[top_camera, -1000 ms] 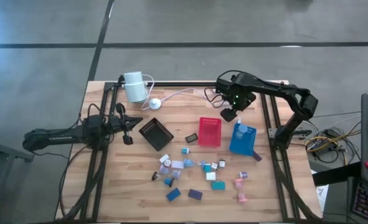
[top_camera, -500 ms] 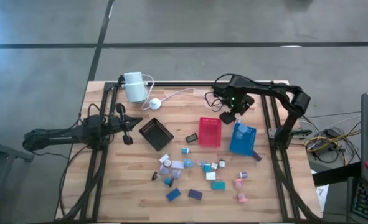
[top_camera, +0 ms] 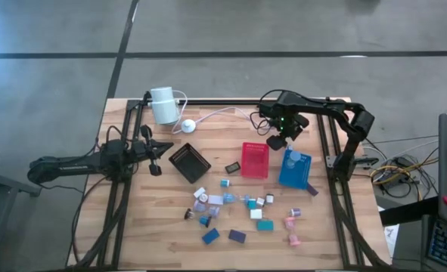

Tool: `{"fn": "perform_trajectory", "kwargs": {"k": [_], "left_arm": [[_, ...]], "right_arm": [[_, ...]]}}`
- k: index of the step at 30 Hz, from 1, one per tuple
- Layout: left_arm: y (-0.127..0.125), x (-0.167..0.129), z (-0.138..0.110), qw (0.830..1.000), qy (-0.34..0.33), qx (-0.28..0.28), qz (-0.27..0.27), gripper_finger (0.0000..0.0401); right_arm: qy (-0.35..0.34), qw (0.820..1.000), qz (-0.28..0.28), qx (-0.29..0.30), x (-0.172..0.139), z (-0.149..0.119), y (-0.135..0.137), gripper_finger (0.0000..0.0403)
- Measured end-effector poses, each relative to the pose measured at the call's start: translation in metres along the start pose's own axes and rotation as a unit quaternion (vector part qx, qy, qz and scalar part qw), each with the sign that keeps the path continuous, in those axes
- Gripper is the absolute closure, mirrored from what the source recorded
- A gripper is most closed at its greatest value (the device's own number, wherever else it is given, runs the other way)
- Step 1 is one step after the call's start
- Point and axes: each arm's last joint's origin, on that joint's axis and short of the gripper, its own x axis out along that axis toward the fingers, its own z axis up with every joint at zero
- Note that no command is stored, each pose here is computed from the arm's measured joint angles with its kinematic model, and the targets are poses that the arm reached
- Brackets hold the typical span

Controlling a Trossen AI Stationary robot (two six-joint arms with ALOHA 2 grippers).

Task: Pick & Place Office items
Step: Put the top white digital clock into the red bin

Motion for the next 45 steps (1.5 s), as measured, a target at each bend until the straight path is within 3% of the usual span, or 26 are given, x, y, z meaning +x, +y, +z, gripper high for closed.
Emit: {"fn": "perform_trajectory", "kwargs": {"k": [11,40,45], "left_arm": [[0.0,0.0,0.0,1.0,0.0,0.0,0.0,0.0392],[0.0,0.0,0.0,1.0,0.0,0.006,-0.001,0.0392],[0.0,0.0,0.0,1.0,0.0,0.006,-0.001,0.0392]], "right_arm": [[0.014,1.0,0.001,0.027,0.003,0.002,-0.01,0.0188],[0.023,1.0,0.003,0.019,0.019,0.007,-0.008,0.0189],[0.022,1.0,0.003,0.009,0.018,0.007,-0.008,0.0218]]}}
